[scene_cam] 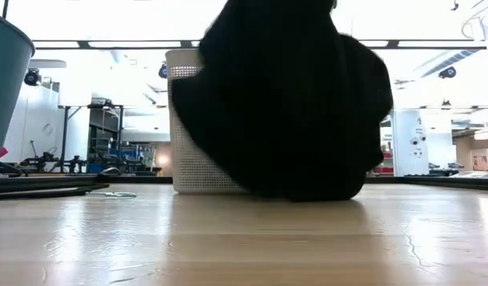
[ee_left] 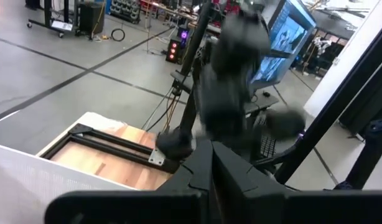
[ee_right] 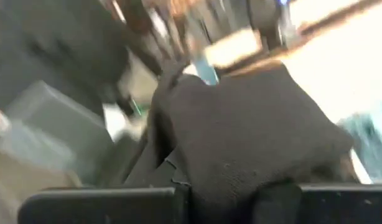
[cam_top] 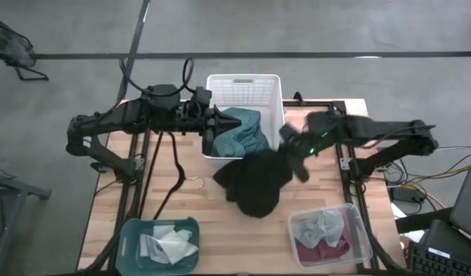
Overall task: Pick & Place Cloths
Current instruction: Put the black shirt into the white bin
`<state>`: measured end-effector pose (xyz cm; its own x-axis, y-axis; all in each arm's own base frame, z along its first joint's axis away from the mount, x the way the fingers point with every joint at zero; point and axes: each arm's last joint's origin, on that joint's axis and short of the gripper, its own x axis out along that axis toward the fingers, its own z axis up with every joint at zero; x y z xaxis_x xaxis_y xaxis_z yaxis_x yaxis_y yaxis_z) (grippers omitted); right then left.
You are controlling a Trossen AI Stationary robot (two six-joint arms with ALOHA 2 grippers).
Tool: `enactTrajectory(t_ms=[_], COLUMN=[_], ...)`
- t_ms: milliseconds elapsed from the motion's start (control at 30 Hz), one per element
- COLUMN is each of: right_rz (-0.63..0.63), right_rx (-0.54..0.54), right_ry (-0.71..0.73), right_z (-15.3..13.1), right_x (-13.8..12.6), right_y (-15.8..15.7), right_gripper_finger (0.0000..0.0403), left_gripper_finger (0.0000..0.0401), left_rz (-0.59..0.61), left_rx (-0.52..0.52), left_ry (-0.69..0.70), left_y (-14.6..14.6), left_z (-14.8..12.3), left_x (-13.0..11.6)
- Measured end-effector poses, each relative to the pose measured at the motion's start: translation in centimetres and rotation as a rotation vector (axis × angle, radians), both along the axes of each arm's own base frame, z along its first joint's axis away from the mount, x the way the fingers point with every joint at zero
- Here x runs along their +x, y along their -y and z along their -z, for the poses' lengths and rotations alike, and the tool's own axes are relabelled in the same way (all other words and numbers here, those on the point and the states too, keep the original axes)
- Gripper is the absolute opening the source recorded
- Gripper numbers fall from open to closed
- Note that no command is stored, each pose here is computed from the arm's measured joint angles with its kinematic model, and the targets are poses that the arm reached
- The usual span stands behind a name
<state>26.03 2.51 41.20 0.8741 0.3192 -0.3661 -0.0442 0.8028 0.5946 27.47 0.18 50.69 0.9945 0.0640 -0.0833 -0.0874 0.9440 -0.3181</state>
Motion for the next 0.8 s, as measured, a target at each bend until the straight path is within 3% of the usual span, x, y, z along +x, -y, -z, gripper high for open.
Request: enactTrajectory(t_ms=[300,533,633,800], right_rz=[0.274,0.428,0.492,0.595], right_rx=[0.046,-0.034,-0.073,-0.113], right_ry=[0.549,0.955,1.012,0.937], right_z=[-6.7,-10.1,-10.3,-8.8], right_x=[-3.0,-4.5,-4.5,-3.0], right_y=[4.1,7.7,9.4,12.8], right_gripper_finger=[0.0034,0.0033,0.0034,0.0033], left_gripper_finger=[0.0012,0.0012,0.0012,0.0012], left_rz=[0.0,-0.003,-0.003,-0.003], left_rx=[-0.004,-0.023,-0.029,-0.029], left_ry=[0.035,0.022,0.022,0.027], left_y=[0.0,0.0,0.0,0.0], left_z=[-0.6,-0.2,-0.2,-0.3], left_x=[-0.8,-0.6,-0.6,-0.6])
